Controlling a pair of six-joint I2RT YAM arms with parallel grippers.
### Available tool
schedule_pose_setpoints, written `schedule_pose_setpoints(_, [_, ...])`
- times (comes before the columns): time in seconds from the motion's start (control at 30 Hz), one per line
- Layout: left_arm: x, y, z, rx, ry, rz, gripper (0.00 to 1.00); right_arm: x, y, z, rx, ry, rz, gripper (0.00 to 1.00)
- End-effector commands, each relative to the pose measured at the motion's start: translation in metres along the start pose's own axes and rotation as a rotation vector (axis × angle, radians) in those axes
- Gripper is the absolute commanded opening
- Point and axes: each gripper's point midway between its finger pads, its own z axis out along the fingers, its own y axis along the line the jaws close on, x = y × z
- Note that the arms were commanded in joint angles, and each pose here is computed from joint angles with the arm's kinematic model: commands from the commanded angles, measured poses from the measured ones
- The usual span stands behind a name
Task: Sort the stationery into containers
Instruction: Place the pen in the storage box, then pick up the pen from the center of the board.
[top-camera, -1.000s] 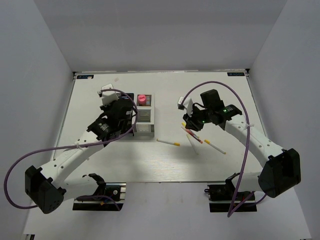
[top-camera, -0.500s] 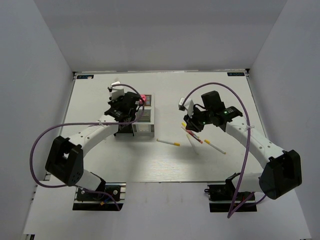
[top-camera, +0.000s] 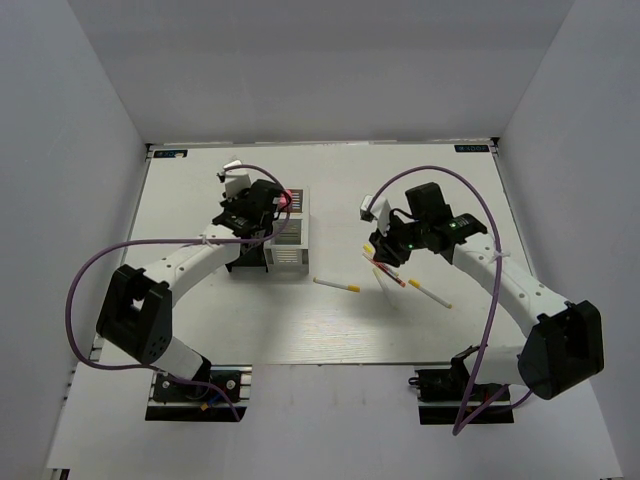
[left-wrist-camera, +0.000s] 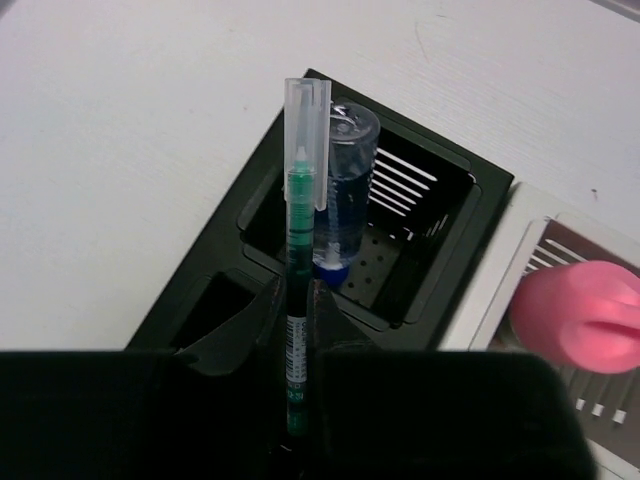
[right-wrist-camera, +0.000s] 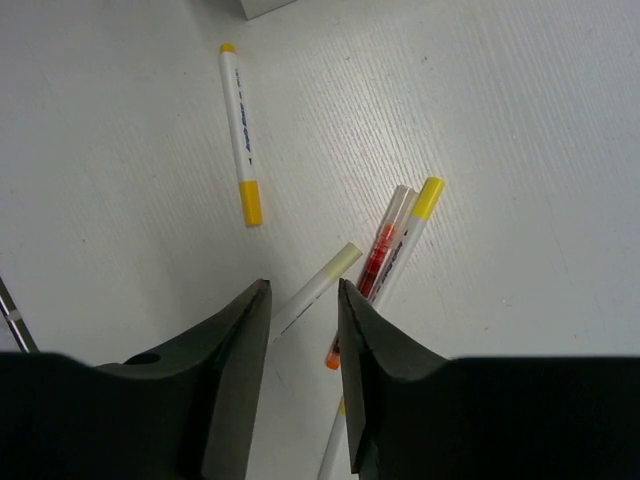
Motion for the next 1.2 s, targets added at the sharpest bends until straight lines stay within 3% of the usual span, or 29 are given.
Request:
schedule_pose_setpoints(0.0, [0.007, -0.004, -0.011, 0.045, 0.03, -0.054, 0.25, -0.011, -0.004, -0.001, -0.001, -0.035, -0.017, 0.43])
schedule_pose_setpoints(0.17, [-0.001, -0.002, -0.021, 0.071, 0.037, -0.078, 0.51, -0.008, 0.0, 0.004, -0.047, -0.016, 0.007, 0.48])
schedule_pose_setpoints(0.27, [-0.005, 0.004, -0.027, 0.074, 0.034, -0.094, 0.6, -0.005, 0.003, 0.008, -0.067, -0.001, 0.035, 0.48])
schedule_pose_setpoints(0.37, [-0.01, 0.006, -0.031, 0.08, 0.027, -0.104, 0.64, 0.004, 0.007, 0.011, -0.089, 0.032, 0.074, 0.49])
schedule_pose_setpoints(0.6, [-0.02, 0.01, -0.041, 0.102, 0.019, -0.127, 0.63, 0.009, 0.01, 0.01, -0.082, 0.042, 0.087, 0.49])
schedule_pose_setpoints(0.77, [-0.061, 0.007, -0.069, 0.204, -0.014, -0.152, 0.62, 0.013, 0.005, 0.007, -0.047, 0.068, 0.109, 0.49])
schedule_pose_setpoints(0.8, [-0.067, 0.008, -0.079, 0.248, -0.008, -0.124, 0.62, 0.014, 0.006, 0.007, -0.049, 0.08, 0.121, 0.46])
schedule_pose_setpoints(0.9, [-0.076, 0.011, -0.106, 0.365, 0.014, -0.067, 0.7, 0.029, 0.008, 0.005, -0.035, 0.162, 0.192, 0.4])
schedule_pose_setpoints(1.03, [-0.046, 0.035, -0.131, 0.456, 0.104, -0.011, 1.0, 0.061, 0.018, 0.009, -0.041, 0.285, 0.309, 0.39])
schedule_pose_setpoints(1.17, [-0.016, 0.067, -0.15, 0.493, 0.155, -0.033, 1.0, 0.063, 0.01, 0.016, -0.002, 0.284, 0.322, 0.41])
